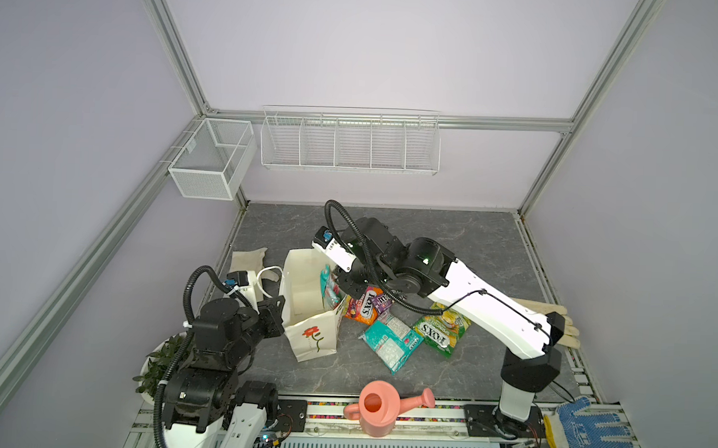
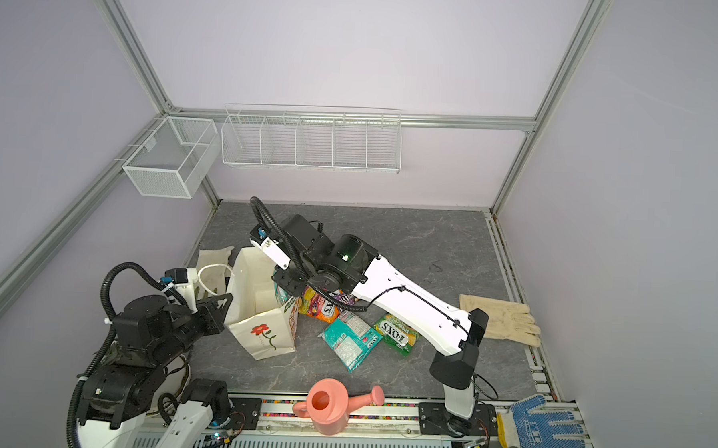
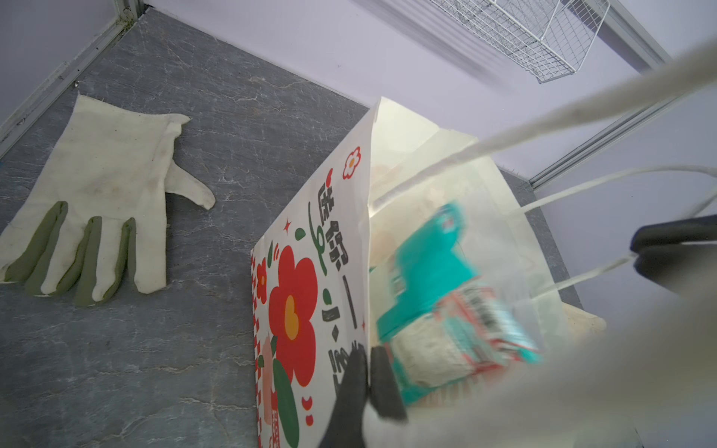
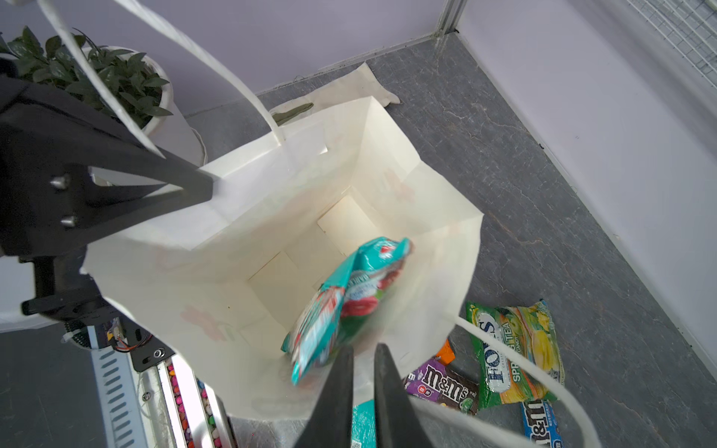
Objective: Place the snacks into the paper bag
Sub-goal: 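Lower the teal bag into the paper bag and open the right gripper, then withdraw the right gripper back over the snack pile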
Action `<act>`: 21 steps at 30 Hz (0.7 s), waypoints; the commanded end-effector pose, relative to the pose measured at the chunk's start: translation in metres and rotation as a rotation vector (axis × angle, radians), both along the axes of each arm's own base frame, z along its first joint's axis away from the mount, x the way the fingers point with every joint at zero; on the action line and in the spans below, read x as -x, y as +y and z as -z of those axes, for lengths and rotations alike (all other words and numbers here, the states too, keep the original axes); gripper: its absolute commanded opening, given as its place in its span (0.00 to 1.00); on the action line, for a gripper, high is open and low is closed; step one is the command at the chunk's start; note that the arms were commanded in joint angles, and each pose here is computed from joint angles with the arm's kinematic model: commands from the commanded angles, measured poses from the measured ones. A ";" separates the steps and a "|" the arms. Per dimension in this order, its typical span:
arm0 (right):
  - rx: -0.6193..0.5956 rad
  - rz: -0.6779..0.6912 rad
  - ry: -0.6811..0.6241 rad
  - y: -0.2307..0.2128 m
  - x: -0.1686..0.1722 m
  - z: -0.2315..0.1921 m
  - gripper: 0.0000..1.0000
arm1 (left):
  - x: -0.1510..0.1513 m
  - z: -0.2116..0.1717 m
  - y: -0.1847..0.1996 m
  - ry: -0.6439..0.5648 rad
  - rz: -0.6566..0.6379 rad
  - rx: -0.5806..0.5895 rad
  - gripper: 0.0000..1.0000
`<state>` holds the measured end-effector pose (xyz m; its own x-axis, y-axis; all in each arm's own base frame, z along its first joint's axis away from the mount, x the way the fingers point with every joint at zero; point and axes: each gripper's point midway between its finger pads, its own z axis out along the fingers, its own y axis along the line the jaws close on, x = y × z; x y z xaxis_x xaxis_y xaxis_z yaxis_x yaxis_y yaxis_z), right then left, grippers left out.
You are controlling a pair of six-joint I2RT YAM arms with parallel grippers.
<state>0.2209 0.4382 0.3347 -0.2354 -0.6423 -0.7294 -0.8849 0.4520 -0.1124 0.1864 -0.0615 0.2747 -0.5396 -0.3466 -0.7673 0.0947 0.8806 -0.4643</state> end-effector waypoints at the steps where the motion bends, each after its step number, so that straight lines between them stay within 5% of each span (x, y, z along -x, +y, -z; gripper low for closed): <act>1: -0.016 -0.006 -0.024 0.002 0.000 -0.009 0.20 | -0.001 0.003 0.001 0.005 0.000 -0.014 0.00; 15: -0.068 -0.006 0.018 -0.004 0.010 -0.020 0.31 | 0.000 0.003 0.002 0.004 -0.004 -0.013 0.00; 21: -0.158 -0.045 0.040 -0.007 0.024 -0.034 0.49 | 0.000 0.003 0.002 0.000 -0.007 -0.016 0.00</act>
<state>0.2113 0.4347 0.3355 -0.2658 -0.6150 -0.7424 -0.8911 0.4506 -0.0543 0.1864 -0.0613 0.2742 -0.5405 -0.3468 -0.7665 0.0932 0.8808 -0.4643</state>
